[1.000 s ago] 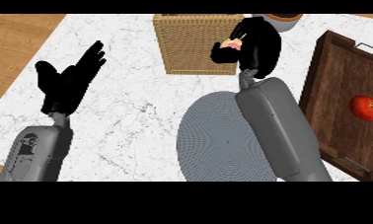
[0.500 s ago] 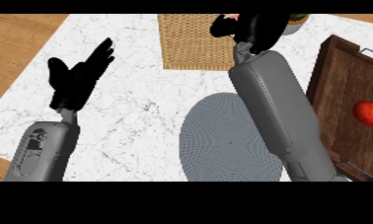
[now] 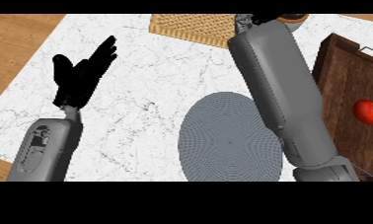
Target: Pick the cupcake from the placemat and place it in the basket
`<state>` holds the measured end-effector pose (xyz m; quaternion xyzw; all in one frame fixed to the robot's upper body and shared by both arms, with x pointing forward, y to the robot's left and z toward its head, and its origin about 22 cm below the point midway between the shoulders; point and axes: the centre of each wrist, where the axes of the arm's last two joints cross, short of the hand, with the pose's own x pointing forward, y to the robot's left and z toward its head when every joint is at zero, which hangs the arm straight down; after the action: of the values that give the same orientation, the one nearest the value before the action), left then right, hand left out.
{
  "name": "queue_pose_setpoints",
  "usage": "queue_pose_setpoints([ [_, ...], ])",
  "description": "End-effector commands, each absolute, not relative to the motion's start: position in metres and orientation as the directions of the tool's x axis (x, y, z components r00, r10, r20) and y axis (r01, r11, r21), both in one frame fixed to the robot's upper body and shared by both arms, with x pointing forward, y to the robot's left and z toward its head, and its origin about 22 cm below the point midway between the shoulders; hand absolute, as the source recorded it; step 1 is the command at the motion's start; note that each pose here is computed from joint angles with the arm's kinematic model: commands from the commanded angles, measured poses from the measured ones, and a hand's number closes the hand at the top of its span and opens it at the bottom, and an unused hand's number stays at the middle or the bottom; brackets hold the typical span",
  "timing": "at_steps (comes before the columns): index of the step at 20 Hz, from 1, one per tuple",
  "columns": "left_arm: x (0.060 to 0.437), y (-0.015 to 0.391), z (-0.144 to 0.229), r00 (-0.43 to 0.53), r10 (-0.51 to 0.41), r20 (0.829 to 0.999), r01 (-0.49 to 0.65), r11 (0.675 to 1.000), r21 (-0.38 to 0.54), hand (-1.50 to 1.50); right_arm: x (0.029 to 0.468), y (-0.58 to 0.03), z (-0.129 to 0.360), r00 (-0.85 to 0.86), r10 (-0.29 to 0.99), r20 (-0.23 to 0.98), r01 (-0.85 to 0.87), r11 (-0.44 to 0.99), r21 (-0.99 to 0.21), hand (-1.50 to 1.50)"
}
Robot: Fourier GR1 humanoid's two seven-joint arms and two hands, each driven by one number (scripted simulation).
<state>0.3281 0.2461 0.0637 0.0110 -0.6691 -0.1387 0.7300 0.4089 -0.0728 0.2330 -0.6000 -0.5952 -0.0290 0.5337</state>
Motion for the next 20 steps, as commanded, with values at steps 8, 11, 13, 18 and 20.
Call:
queue_pose_setpoints([
  [8,0.33,0.249,0.062,0.084,-0.212,0.974,0.165,0.967,0.196,0.0,0.431,-0.073,0.259,0.533,0.525,0.664,0.774,0.015,-0.633,1.5],
  [11,0.333,0.246,0.066,0.076,-0.22,0.973,0.17,0.964,0.205,0.0,0.434,-0.071,0.261,0.574,0.496,0.652,0.764,-0.036,-0.645,1.5],
  [13,0.333,0.244,0.067,0.079,-0.216,0.973,0.162,0.966,0.201,0.0,0.437,-0.072,0.262,0.597,0.473,0.648,0.757,-0.064,-0.651,1.5],
  [18,0.334,0.246,0.066,0.084,-0.218,0.972,0.169,0.965,0.202,0.0,0.442,-0.074,0.261,0.645,0.456,0.614,0.732,-0.139,-0.666,1.5],
  [20,0.336,0.238,0.068,0.081,-0.21,0.974,0.164,0.967,0.195,0.0,0.444,-0.078,0.259,0.646,0.446,0.619,0.735,-0.143,-0.663,1.5],
])
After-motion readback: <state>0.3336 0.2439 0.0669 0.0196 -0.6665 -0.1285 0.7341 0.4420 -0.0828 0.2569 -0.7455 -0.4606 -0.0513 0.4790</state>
